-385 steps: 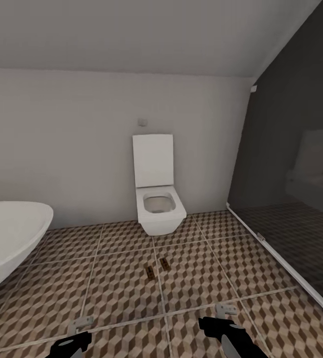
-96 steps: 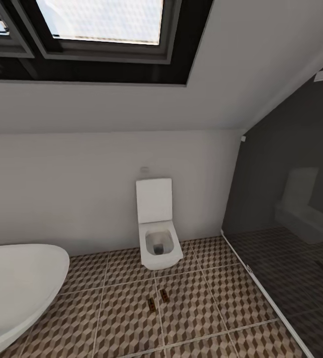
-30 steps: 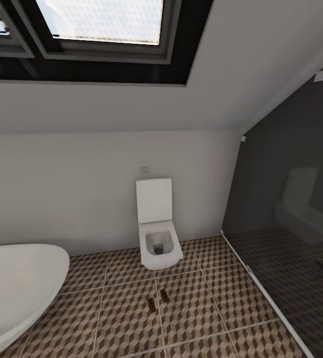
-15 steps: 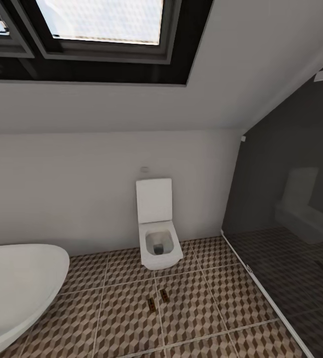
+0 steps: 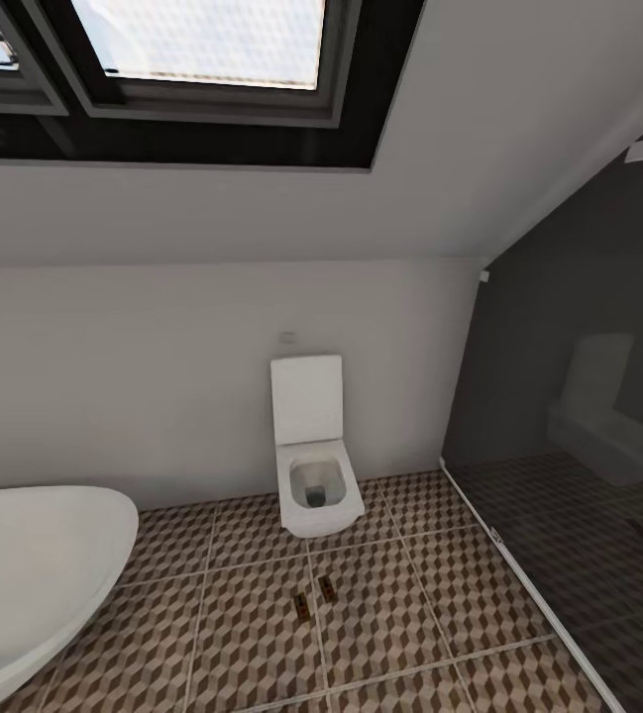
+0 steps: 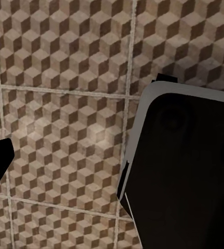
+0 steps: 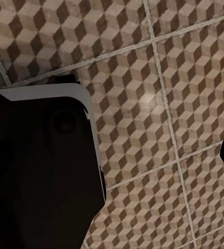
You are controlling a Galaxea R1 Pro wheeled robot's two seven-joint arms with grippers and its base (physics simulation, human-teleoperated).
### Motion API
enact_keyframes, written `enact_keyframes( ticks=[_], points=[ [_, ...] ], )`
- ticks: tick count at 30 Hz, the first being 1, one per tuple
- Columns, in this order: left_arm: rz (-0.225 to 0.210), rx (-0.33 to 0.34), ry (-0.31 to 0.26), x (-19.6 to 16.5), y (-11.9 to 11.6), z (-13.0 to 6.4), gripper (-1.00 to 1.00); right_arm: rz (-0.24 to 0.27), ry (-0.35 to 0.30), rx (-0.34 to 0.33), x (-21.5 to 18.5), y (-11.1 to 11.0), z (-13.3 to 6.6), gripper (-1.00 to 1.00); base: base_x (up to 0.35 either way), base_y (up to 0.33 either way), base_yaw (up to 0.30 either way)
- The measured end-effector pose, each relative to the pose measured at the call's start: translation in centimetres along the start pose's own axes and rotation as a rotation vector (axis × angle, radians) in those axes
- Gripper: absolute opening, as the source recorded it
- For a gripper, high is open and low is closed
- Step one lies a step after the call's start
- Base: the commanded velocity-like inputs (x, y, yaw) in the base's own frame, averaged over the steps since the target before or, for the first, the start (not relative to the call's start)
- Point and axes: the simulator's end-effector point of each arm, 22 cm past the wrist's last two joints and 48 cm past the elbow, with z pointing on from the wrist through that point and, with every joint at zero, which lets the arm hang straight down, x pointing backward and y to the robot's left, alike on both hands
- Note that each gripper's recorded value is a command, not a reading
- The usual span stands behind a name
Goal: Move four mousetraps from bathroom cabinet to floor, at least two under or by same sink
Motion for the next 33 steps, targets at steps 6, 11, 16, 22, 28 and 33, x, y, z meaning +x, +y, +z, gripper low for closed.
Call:
enact_keyframes(
  ticks=[6, 11, 16, 22, 28, 33],
  points=[
    [-0.001, -0.003, 0.000, 0.00, 0.25, 0.03, 1.00, 0.000, 0.000, 0.000, 0.02, 0.00, 0.00, 1.00, 0.000, 0.000, 0.000],
    [-0.001, -0.004, -0.001, -0.06, 0.30, 0.04, 1.00, 0.000, 0.000, 0.000, 0.01, 0.00, 0.00, 1.00, 0.000, 0.000, 0.000],
    [-0.002, -0.003, -0.002, -0.12, 0.23, 0.03, 1.00, 0.000, 0.000, 0.000, 0.02, -0.01, 0.00, 1.00, 0.000, 0.000, 0.000],
    [-0.003, 0.002, -0.001, -0.08, -0.11, -0.01, 1.00, -0.001, 0.000, 0.000, 0.01, -0.02, 0.00, 1.00, 0.000, 0.000, 0.000],
    [-0.001, 0.001, -0.001, -0.06, -0.11, -0.01, 1.00, -0.001, 0.000, 0.000, 0.02, -0.01, 0.00, 1.00, 0.000, 0.000, 0.000],
    [0.000, -0.001, -0.001, -0.04, 0.09, 0.01, 1.00, -0.001, 0.000, 0.000, 0.02, -0.02, 0.00, 1.00, 0.000, 0.000, 0.000]
  ],
)
